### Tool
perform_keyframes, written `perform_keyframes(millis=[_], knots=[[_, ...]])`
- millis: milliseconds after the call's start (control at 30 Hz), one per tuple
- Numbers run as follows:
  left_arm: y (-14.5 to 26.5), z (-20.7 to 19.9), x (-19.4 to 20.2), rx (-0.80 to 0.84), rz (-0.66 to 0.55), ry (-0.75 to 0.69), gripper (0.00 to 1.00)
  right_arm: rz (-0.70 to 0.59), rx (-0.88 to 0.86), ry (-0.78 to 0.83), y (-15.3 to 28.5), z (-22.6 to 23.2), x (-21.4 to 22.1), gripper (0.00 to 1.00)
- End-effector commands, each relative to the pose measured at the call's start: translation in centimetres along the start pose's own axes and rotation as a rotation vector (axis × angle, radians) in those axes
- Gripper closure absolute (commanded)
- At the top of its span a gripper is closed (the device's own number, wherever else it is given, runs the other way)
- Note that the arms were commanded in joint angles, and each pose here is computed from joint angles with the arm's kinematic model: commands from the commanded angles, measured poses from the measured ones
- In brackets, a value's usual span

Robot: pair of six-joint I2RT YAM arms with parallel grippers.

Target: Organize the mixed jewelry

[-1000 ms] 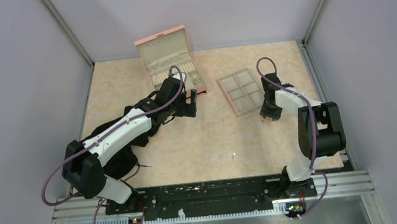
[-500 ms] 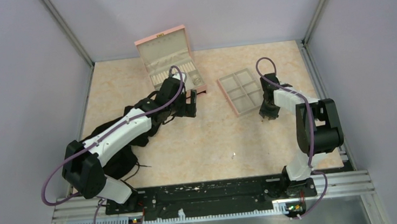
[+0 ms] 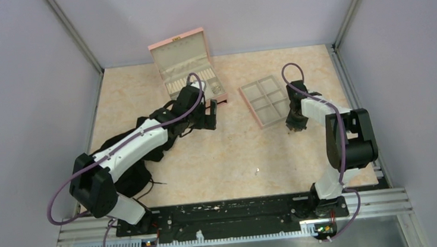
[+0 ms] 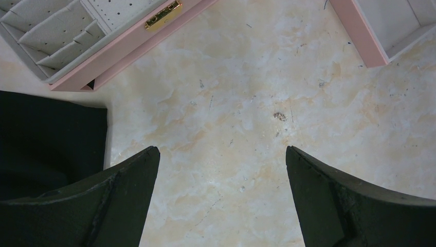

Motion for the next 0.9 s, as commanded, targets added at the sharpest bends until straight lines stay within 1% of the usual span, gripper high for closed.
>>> perform_keyframes(millis=[0,167,400,633,800,867], knots=[[-0.6,0.1,0.4,-0.012,0.017,-0.007,0.02,-0.041,-0.008,0.005,0.9,0.8,-1.7,0.85],[-0.6,0.2,0.2,-0.017,0.011,-0.009,0.02,-0.072,-0.048,0.002,2.4,2.0,-3.2,0.85],[-0.8,0.3,0.1,-0.028,0.014,-0.011,0.02,-0.136,-0.111,0.005,4.2,4.6,-6.8,0.85],[-0.7,0.6,0.2,-0.046,0.021,-0.013,0.02,-0.156,-0.171,0.007,4.2,7.9,-9.7,0.85],[-0.6,0.7,0.3,-0.053,0.028,-0.006,0.02,-0.162,-0.192,0.010,2.6,10.2,-11.3,0.87],[-0.5,0.6,0.3,-0.051,0.033,-0.005,0.02,-0.158,-0.200,0.010,1.9,11.2,-11.8,0.86]])
Point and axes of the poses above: each gripper's point midway between its finger pads, its own y axis back along the fingers, its own z axis along the line the jaws close on, x = y × z, the point moved 2 cm from there along y, back along the fingers, and after that the axes turned 9 degrees about -y, right-handed, at the moved point
